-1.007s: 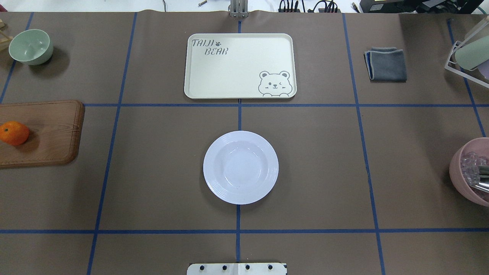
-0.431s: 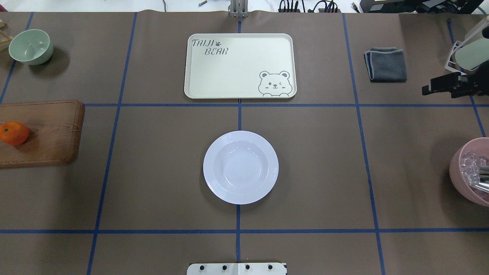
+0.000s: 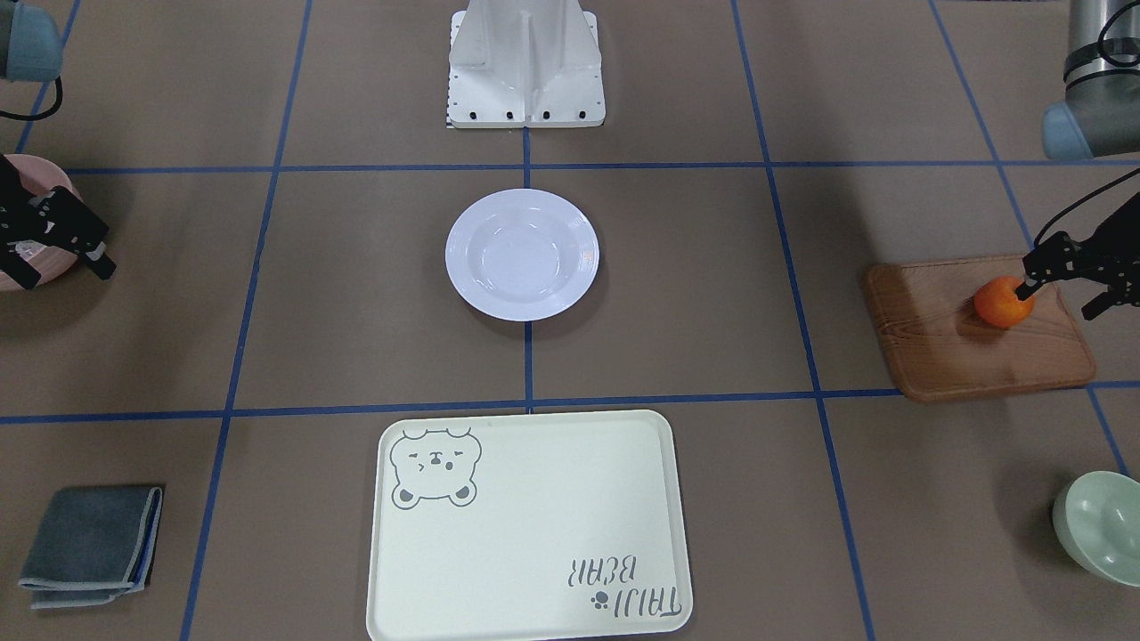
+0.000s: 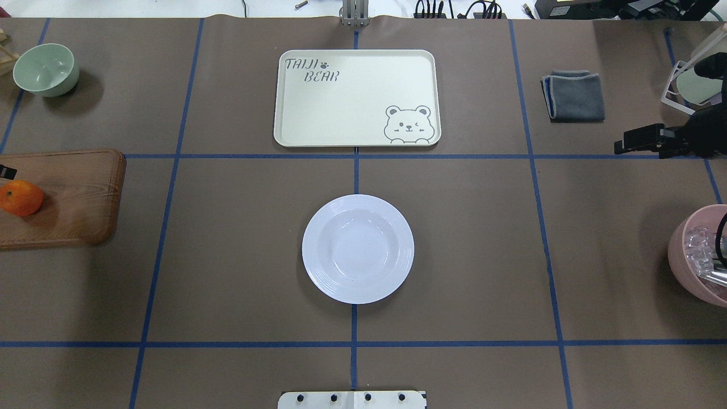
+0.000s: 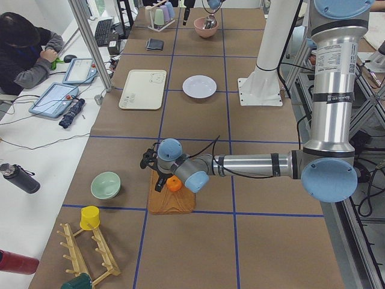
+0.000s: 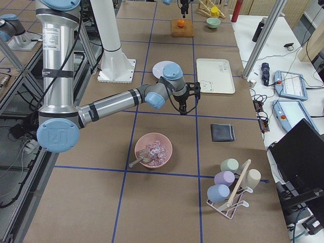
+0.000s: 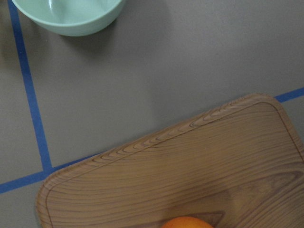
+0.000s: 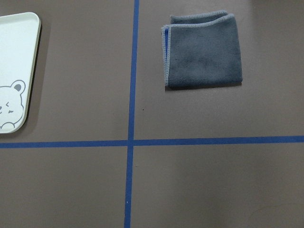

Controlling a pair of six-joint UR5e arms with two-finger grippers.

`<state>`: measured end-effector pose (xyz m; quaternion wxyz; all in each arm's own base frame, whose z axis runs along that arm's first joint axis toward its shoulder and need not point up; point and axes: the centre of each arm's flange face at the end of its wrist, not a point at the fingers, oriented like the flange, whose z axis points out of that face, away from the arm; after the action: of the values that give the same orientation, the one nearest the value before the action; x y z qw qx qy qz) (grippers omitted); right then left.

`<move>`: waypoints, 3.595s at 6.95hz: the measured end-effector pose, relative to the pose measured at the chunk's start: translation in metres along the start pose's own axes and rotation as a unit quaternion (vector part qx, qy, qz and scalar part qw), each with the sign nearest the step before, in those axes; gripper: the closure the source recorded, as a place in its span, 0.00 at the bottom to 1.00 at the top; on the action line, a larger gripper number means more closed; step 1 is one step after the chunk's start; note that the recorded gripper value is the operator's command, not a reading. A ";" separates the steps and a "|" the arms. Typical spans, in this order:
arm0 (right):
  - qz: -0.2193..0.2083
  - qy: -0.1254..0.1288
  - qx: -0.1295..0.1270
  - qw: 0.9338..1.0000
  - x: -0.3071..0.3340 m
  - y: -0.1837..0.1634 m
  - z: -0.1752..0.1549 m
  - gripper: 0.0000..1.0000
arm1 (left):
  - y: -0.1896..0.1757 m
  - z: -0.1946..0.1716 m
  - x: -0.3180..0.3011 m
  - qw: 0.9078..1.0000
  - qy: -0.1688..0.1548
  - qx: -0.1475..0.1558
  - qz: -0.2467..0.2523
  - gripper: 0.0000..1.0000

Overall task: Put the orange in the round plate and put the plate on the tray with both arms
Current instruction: 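Grasp the orange on the wooden board with the left gripper while right arm moves, then carry the orange with the left gripper and lower it onto the white plate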

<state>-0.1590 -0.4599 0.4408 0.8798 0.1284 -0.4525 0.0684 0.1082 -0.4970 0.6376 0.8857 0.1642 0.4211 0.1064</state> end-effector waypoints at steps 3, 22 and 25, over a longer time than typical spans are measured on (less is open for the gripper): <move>0.000 0.001 -0.001 1.000 -0.001 0.001 0.002 0.00 | 0.021 0.015 0.005 1.000 -0.003 -0.010 0.013 0.01; 0.173 -0.087 0.040 0.980 -0.137 0.031 0.039 0.00 | -0.175 -0.008 0.500 0.986 -0.020 -0.040 -0.163 1.00; 0.177 -0.124 0.039 0.976 -0.134 0.054 0.042 0.00 | -0.139 0.043 0.663 0.980 -0.052 -0.049 -0.185 0.91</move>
<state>-0.2822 -0.4209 0.3644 0.7852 0.0879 -0.5705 0.2240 0.5619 -0.4171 0.1394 0.9175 0.0452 0.3923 -0.0475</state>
